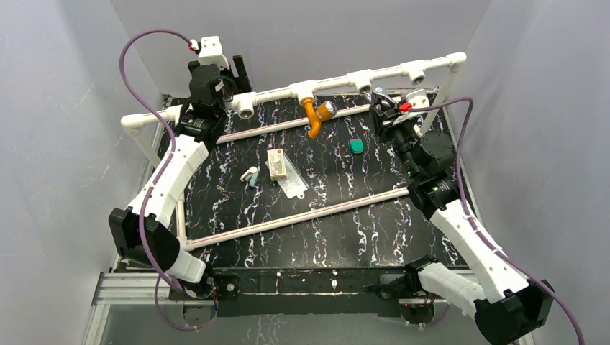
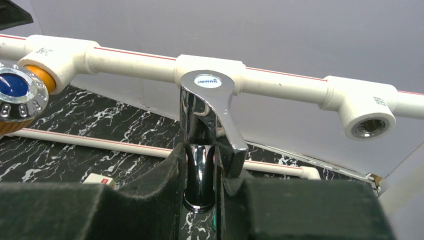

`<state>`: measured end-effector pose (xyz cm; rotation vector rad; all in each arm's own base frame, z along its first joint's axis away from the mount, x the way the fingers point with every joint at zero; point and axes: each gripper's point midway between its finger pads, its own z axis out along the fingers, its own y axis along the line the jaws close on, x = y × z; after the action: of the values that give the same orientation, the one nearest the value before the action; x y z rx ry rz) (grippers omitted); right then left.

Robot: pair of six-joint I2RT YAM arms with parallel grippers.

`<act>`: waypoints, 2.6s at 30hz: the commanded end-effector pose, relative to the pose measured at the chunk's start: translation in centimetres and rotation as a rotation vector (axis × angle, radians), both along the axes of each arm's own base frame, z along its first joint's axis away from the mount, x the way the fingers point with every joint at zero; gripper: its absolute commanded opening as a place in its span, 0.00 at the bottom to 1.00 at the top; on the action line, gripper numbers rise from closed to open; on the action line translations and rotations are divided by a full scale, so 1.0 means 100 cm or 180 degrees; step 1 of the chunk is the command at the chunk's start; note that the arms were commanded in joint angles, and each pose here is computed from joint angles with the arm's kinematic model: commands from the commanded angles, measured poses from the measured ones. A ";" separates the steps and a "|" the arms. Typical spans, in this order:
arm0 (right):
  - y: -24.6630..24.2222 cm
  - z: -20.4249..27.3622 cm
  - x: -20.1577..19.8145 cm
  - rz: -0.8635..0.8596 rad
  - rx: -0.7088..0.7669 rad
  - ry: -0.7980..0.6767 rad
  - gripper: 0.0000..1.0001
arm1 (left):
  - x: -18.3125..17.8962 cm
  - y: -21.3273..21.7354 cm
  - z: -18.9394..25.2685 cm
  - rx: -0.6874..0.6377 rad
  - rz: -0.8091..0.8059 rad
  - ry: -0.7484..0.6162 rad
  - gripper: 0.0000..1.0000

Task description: Install the water faucets

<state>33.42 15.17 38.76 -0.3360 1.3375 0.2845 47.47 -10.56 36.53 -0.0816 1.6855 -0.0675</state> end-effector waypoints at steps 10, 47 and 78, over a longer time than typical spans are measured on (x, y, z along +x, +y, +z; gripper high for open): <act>-0.001 0.054 0.003 -0.0031 0.0183 -0.0438 0.01 | -0.027 -0.001 -0.128 0.0410 -0.0095 0.1238 0.77; 0.004 0.046 0.012 -0.0177 -0.0059 -0.0605 0.01 | -0.033 0.002 -0.134 0.0338 -0.0123 0.1290 0.77; 0.039 -0.002 0.028 -0.0253 -0.0704 -0.0519 0.01 | -0.035 0.005 -0.138 0.0266 -0.0161 0.1339 0.77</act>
<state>35.83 17.08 38.64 -0.4392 1.2341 -0.0121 47.69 -10.01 36.55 -0.1108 1.6535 -0.0848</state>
